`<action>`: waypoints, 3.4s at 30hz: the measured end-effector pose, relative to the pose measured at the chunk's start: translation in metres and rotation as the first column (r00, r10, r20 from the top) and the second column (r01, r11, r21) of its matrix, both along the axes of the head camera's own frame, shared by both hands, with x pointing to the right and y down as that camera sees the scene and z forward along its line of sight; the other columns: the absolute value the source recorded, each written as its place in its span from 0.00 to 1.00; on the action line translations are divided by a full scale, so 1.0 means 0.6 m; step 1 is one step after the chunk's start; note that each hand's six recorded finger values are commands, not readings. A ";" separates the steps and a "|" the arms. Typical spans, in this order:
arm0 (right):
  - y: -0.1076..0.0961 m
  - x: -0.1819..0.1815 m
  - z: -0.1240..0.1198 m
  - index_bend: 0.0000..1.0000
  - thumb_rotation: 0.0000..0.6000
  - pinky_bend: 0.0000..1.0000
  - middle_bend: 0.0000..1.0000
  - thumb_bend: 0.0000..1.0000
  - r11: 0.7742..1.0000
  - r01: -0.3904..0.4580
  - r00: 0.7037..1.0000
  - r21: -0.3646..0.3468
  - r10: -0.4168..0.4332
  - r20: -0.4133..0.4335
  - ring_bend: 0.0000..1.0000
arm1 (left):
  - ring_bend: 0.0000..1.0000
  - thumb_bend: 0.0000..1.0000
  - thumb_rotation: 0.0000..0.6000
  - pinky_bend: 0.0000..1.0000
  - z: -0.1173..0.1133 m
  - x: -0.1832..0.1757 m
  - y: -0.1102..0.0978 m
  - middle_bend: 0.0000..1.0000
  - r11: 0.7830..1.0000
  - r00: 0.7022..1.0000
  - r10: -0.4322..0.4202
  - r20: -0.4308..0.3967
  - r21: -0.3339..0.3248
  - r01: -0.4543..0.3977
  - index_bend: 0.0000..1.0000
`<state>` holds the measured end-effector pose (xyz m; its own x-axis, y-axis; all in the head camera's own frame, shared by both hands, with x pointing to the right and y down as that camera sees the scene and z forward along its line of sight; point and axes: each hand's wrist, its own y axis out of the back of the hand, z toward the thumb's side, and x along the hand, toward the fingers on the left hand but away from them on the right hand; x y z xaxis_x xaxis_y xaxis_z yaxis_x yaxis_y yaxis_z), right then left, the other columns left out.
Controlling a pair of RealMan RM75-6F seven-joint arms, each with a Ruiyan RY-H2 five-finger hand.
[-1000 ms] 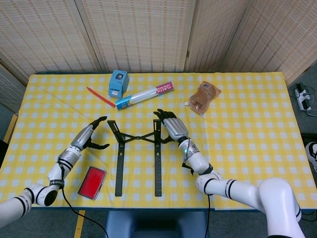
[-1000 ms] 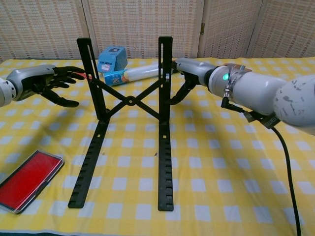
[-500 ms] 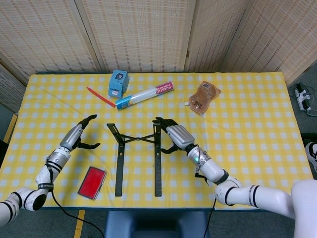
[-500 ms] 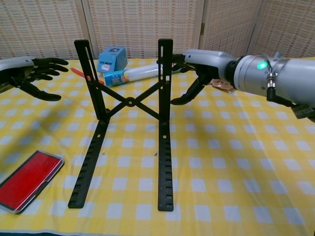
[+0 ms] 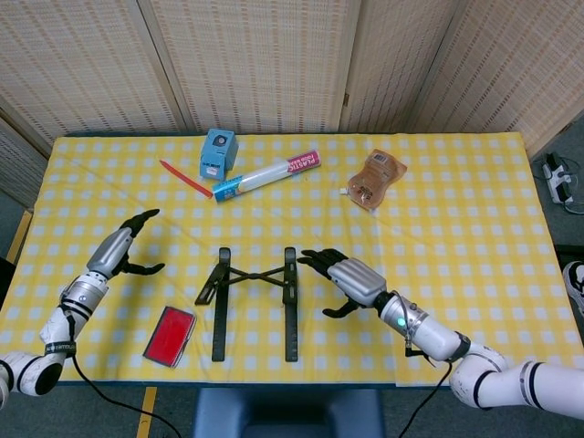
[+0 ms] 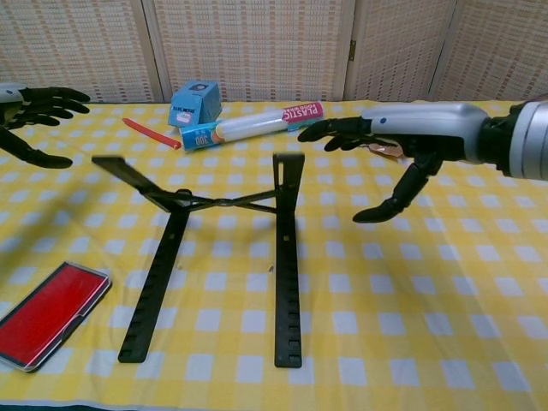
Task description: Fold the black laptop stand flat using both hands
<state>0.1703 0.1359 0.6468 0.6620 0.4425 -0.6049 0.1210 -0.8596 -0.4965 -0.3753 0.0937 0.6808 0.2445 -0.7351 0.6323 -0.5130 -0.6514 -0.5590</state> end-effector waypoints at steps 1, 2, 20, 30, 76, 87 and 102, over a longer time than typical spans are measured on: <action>0.003 0.008 -0.006 0.00 1.00 0.00 0.05 0.28 1.000 0.004 1.000 0.000 -0.004 -0.001 0.06 | 0.00 0.25 1.00 0.00 -0.003 -0.002 -0.002 0.10 1.000 1.000 0.004 0.006 0.004 -0.004 0.00; 0.005 0.014 -0.011 0.00 1.00 0.00 0.05 0.28 1.000 0.006 1.000 0.002 -0.006 -0.002 0.06 | 0.00 0.25 1.00 0.00 -0.005 -0.003 -0.004 0.10 1.000 1.000 0.008 0.012 0.007 -0.008 0.00; 0.030 0.006 -0.032 0.30 1.00 0.36 0.45 0.27 0.906 0.234 0.971 0.352 -0.196 -0.140 0.42 | 0.00 0.17 1.00 0.00 0.045 0.116 -0.013 0.01 0.907 0.885 0.381 0.267 0.080 -0.414 0.00; 0.059 -0.045 -0.016 0.41 1.00 0.57 0.61 0.21 0.787 0.273 0.961 0.553 -0.191 -0.201 0.58 | 0.00 0.10 1.00 0.00 0.090 0.198 0.008 0.00 0.840 0.821 0.469 0.325 0.122 -0.529 0.00; 0.126 -0.088 0.116 0.46 1.00 0.69 0.69 0.21 0.761 0.371 0.928 0.532 -0.278 -0.249 0.67 | 0.00 0.09 1.00 0.00 0.128 0.216 0.051 0.00 0.843 0.817 0.477 0.324 0.095 -0.530 0.00; 0.129 -0.133 0.134 0.46 1.00 0.69 0.70 0.21 0.739 0.368 0.930 0.564 -0.293 -0.224 0.67 | 0.00 0.09 1.00 0.00 0.130 0.218 0.056 0.00 0.864 0.843 0.459 0.279 0.079 -0.497 0.00; 0.138 -0.163 0.137 0.46 1.00 0.69 0.70 0.21 0.701 0.348 0.936 0.622 -0.298 -0.187 0.67 | 0.00 0.09 1.00 0.00 0.129 0.234 0.069 0.00 0.892 0.882 0.436 0.179 0.044 -0.450 0.00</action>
<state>0.0723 0.2189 0.7289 0.8067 0.5044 -0.3080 -0.1585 -0.3174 -0.9350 -0.2348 0.1351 0.7579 0.4575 -0.6247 0.6328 -0.0807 -0.7379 -0.6700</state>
